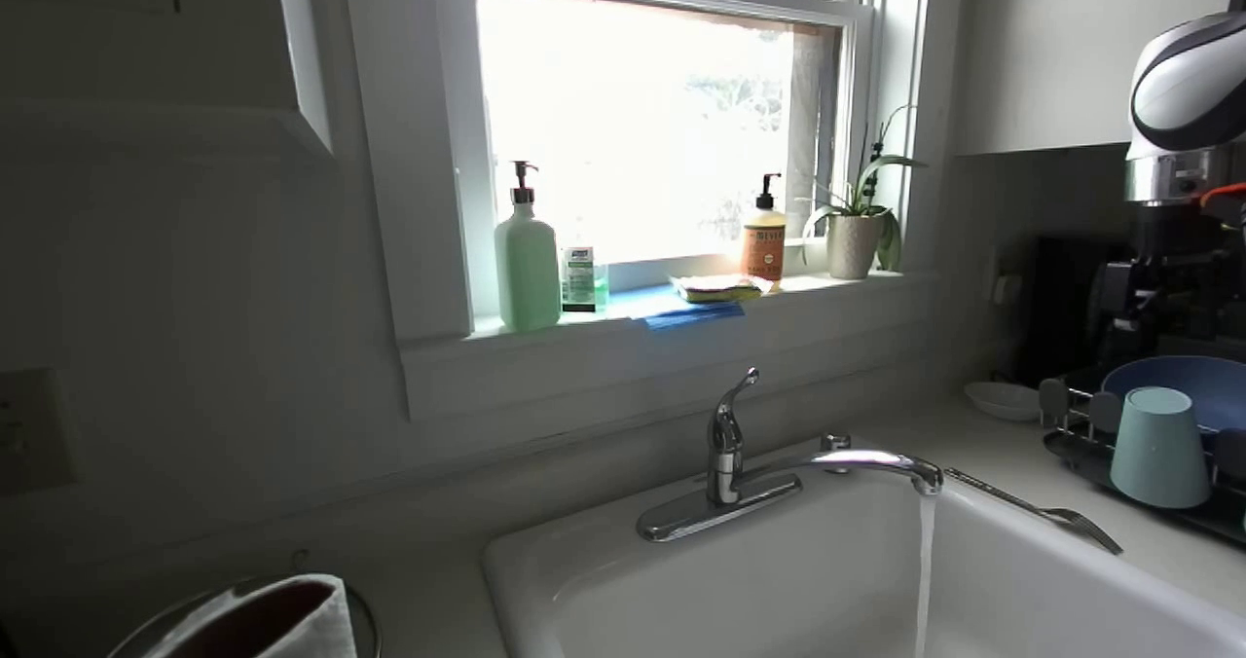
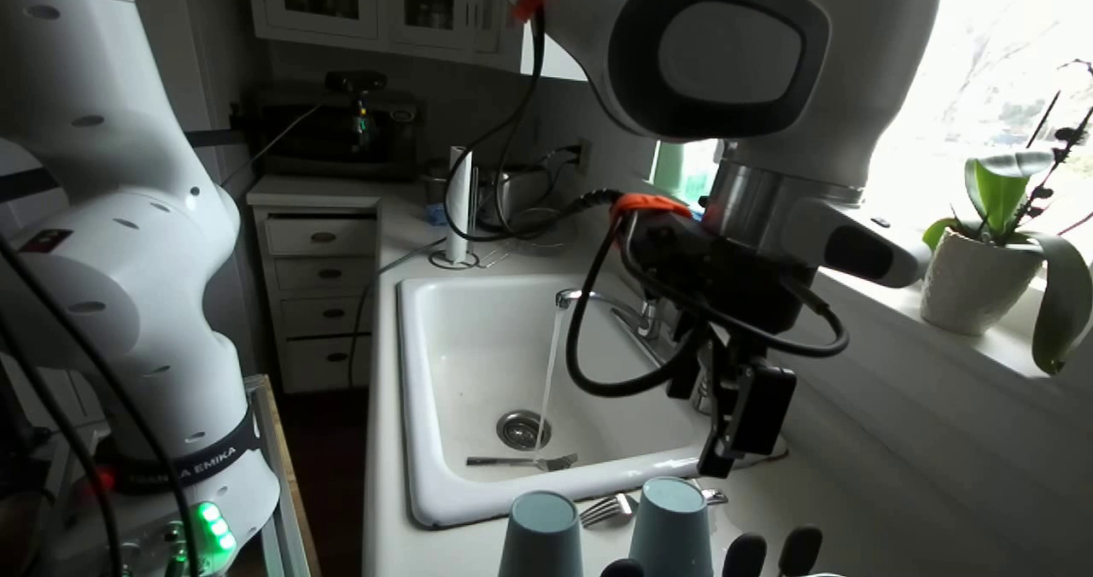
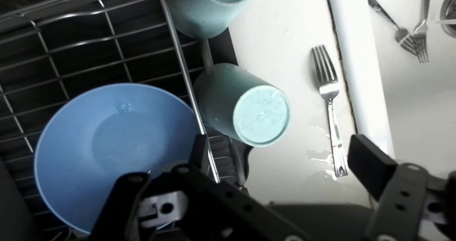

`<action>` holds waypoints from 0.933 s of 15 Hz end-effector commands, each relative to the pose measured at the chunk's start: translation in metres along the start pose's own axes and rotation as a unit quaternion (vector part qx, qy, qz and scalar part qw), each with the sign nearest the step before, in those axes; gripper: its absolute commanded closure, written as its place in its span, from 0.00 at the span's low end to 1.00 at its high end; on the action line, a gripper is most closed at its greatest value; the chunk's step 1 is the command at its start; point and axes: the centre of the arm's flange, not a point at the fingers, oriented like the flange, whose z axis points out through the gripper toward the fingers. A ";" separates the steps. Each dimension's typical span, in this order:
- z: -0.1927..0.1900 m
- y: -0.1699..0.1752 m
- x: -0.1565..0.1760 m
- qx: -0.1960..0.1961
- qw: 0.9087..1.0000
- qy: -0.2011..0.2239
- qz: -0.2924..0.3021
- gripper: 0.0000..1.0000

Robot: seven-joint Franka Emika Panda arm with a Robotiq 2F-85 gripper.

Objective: Open the tap, pick up the blue bowl and fetch some water in the blue bowl, put the blue bowl on the kitchen counter

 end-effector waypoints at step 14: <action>0.061 0.111 0.017 -0.105 0.993 0.038 0.030 0.00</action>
